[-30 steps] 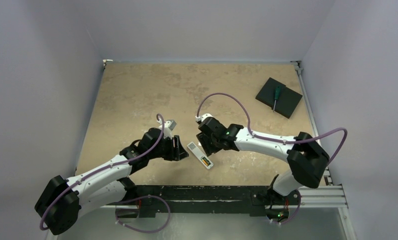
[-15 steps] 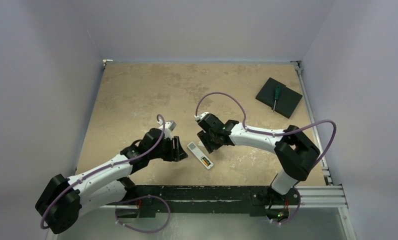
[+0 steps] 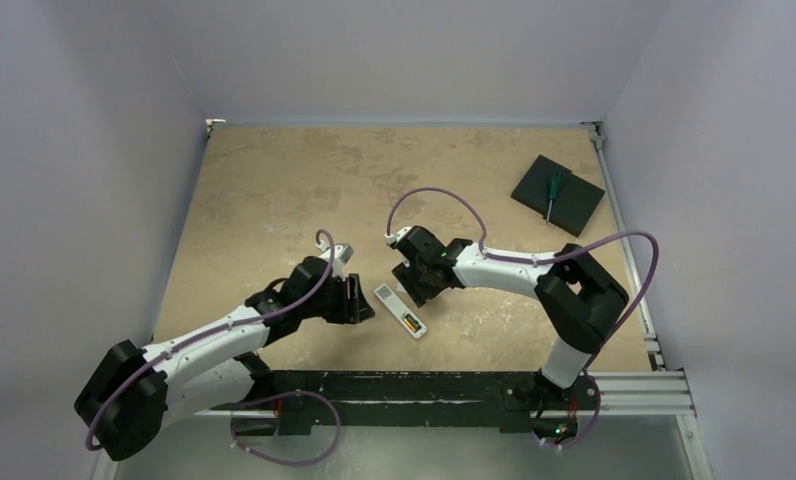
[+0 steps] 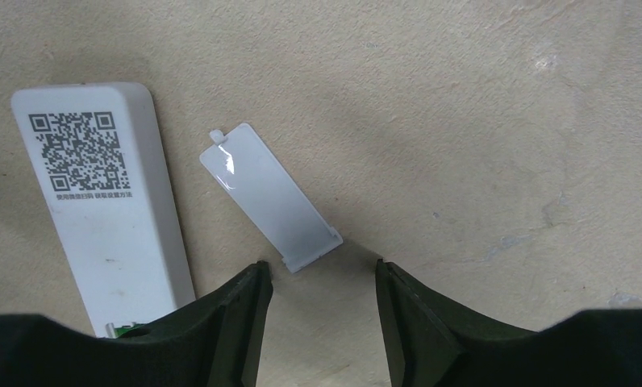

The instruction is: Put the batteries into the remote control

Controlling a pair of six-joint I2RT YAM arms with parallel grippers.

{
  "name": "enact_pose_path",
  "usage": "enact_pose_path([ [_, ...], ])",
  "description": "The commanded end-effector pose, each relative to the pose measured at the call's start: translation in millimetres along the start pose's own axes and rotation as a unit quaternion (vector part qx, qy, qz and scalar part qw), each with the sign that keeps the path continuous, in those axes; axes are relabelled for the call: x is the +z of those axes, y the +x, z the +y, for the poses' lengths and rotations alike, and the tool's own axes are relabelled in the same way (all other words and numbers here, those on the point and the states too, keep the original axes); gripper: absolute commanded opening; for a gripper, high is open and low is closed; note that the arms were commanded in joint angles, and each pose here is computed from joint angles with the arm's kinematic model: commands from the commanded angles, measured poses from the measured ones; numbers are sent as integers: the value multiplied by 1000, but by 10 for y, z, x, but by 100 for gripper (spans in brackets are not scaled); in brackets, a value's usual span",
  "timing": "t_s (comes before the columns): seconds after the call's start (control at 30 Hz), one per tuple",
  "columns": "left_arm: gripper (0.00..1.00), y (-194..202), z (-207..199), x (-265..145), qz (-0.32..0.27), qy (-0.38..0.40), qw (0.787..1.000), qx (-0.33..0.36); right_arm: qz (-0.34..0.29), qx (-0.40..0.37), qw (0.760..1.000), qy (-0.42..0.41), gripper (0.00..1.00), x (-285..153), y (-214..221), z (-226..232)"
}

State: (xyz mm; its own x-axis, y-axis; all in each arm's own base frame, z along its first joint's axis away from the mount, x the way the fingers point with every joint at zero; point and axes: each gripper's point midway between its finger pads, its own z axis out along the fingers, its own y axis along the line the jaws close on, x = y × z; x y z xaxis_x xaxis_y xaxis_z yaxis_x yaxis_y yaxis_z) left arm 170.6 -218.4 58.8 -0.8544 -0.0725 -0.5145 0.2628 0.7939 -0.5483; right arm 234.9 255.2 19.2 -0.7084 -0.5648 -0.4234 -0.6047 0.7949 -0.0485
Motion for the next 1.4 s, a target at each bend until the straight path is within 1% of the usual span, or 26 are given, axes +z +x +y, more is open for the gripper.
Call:
enact_pose_path([
  [0.0,46,-82,-47,21,-13,4,1000,5,-26,-8,999,-22,58,20,-209,39],
  [0.33,46,-66,-4,49,-11,-5,1000,0,-27,-6,999,-41,56,83,-260,-5],
  [0.57,46,-67,-13,76,-9,-4,1000,-3,-26,-14,998,-58,53,117,-316,47],
  [0.73,46,-80,-13,65,-11,-6,1000,-2,-11,-22,999,-47,49,155,-249,3],
  [0.83,46,-76,-2,69,-11,-7,1000,-3,-1,-28,999,-17,49,159,-184,-109],
  [1.13,46,-76,-28,84,-9,-2,1000,-6,-1,-29,999,-33,46,133,-174,-43],
  [1.23,46,-83,-31,88,-10,-1,1000,-7,-7,-31,999,-27,47,98,-203,-55],
  [1.37,46,-74,-33,100,-8,0,1000,-8,-9,-36,999,-20,52,91,-254,-80],
])
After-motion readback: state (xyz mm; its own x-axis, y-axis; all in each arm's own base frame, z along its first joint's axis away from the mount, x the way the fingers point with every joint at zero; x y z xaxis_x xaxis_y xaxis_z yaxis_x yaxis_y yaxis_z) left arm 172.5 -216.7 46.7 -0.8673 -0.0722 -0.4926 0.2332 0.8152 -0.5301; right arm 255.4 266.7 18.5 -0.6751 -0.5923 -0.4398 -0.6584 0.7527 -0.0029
